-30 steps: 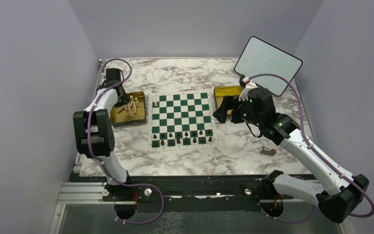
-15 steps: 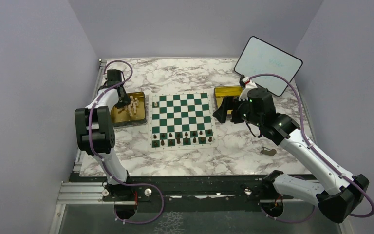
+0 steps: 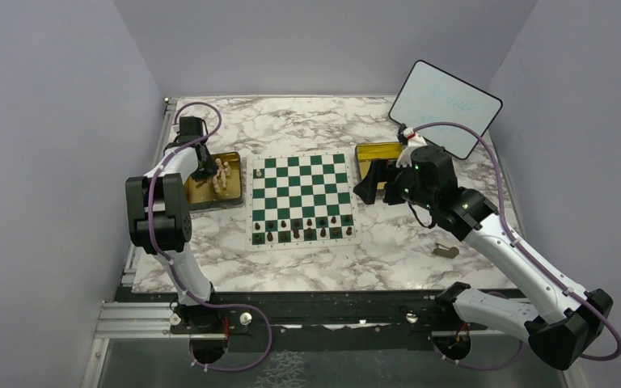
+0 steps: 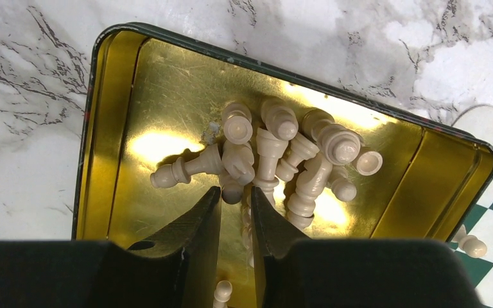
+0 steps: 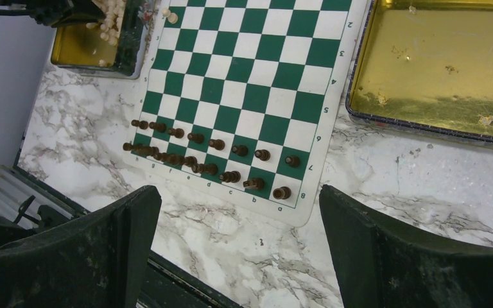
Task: Set up the chess pieces on the board
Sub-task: Pick up the chess piece from the storage box, then place the chess piece on the chessboard, then pick up the chess piece from the storage box, then place the chess piece on the chessboard.
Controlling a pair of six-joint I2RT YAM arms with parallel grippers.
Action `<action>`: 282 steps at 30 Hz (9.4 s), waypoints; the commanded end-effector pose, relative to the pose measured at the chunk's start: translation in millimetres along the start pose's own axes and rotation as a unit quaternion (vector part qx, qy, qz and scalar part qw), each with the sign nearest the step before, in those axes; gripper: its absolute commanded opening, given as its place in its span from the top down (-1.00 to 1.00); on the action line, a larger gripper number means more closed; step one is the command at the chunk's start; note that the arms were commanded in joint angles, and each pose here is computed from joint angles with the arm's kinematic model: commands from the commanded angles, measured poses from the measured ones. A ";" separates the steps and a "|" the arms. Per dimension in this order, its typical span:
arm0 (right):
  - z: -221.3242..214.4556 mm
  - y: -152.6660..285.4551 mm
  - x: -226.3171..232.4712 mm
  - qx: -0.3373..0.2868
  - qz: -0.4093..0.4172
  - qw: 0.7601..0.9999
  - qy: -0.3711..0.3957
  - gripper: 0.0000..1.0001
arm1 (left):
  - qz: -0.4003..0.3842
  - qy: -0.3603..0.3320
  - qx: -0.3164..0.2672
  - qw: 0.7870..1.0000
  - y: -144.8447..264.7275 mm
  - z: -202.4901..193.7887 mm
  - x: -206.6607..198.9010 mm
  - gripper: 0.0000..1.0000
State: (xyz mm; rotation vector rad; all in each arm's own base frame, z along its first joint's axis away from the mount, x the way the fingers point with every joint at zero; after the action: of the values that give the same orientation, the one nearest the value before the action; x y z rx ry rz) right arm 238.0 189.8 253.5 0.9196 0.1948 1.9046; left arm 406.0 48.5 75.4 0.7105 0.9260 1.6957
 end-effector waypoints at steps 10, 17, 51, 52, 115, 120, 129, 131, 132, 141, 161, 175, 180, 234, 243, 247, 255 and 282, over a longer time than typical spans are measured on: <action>-3.3 3.5 0.7 0.001 0.004 1.000 -0.002 -0.99 | -0.009 -0.011 -0.011 1.000 -5.6 7.4 -0.4 0.51; -3.1 3.8 0.5 0.000 0.004 1.000 -0.002 -0.99 | -0.008 -0.012 -0.012 1.000 -6.7 8.5 0.2 0.51; -5.5 7.2 0.2 0.001 0.005 1.000 -0.008 -0.99 | -0.031 0.011 -0.044 0.998 50.9 19.3 -2.6 0.78; -5.7 7.5 0.8 0.002 0.007 1.000 -0.009 -0.99 | -0.036 0.011 -0.048 0.998 54.5 20.6 -4.6 0.78; -4.4 5.6 -3.8 0.002 -0.009 1.000 -0.001 -1.00 | -0.123 -0.215 0.018 0.969 19.0 -12.0 -186.7 0.78; -5.2 5.4 -4.4 0.002 -0.010 1.000 -0.002 -1.00 | -0.121 -0.215 0.021 0.969 16.9 -13.8 -186.3 0.77; -5.2 8.2 -4.4 0.002 -0.010 1.000 -0.001 -1.00 | -0.118 -0.217 0.026 0.969 12.2 -16.1 -186.3 0.68; -2.4 8.8 -6.8 -0.006 -0.019 1.000 0.000 -1.00 | -0.119 -0.216 0.027 0.969 12.3 -16.5 -186.4 0.59; -2.6 8.7 -7.1 -0.006 -0.019 1.000 0.000 -1.00 | -0.119 -0.217 0.027 0.968 12.3 -16.9 -186.1 0.55; -2.7 7.5 -7.8 -0.003 -0.021 1.000 0.006 -1.00 | -0.127 -0.215 0.010 0.968 27.8 -5.9 -187.4 0.40; -4.0 7.2 -6.7 -0.003 -0.014 1.000 0.008 -1.00 | -0.071 -0.147 -0.080 0.983 94.8 42.2 -129.2 0.38; -12.6 5.0 -6.6 0.010 -0.003 1.000 0.007 -1.00 | 0.027 -0.024 -0.092 0.995 63.9 48.5 -20.7 0.38; -8.7 8.8 -8.4 0.006 -0.012 1.000 0.016 -1.00 | 0.032 -0.005 -0.076 0.997 39.6 39.4 -8.6 0.36; -7.7 3.7 -8.1 0.010 -0.014 1.000 0.021 -1.00 | -0.002 -0.013 -0.056 0.998 38.3 38.4 -4.3 0.80; -2.5 6.8 -4.3 0.013 -0.015 1.000 0.024 -1.00 | -0.015 -0.004 -0.084 0.996 69.3 53.4 -5.9 0.80; -3.6 5.9 -4.2 0.012 -0.014 1.000 0.016 -1.00 | -0.029 -0.001 -0.096 0.995 84.4 57.8 -8.3 0.80; -10.9 3.0 -4.9 0.021 -0.008 1.000 0.006 -1.00 | -0.085 -0.019 -0.115 0.989 107.1 67.1 -29.9 0.80; -5.9 14.3 -6.0 0.021 -0.023 0.999 0.012 -1.00 | -0.136 -0.172 -0.051 0.974 60.0 48.1 -198.9 0.79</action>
State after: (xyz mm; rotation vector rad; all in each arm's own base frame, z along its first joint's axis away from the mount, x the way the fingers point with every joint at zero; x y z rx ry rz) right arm 227.8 180.6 239.9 0.9339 0.2899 1.8635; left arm 463.9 -139.2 146.5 0.7313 0.6770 1.2803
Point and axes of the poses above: each gripper's point midway between its finger pads, its own y axis back along the fingers, its own x axis along the line the jaws close on, z = x × y, the point moved 3 cm from there along y, back along the fingers, and after that the axes turned 10 degrees about -y, right-handed, at the moved point
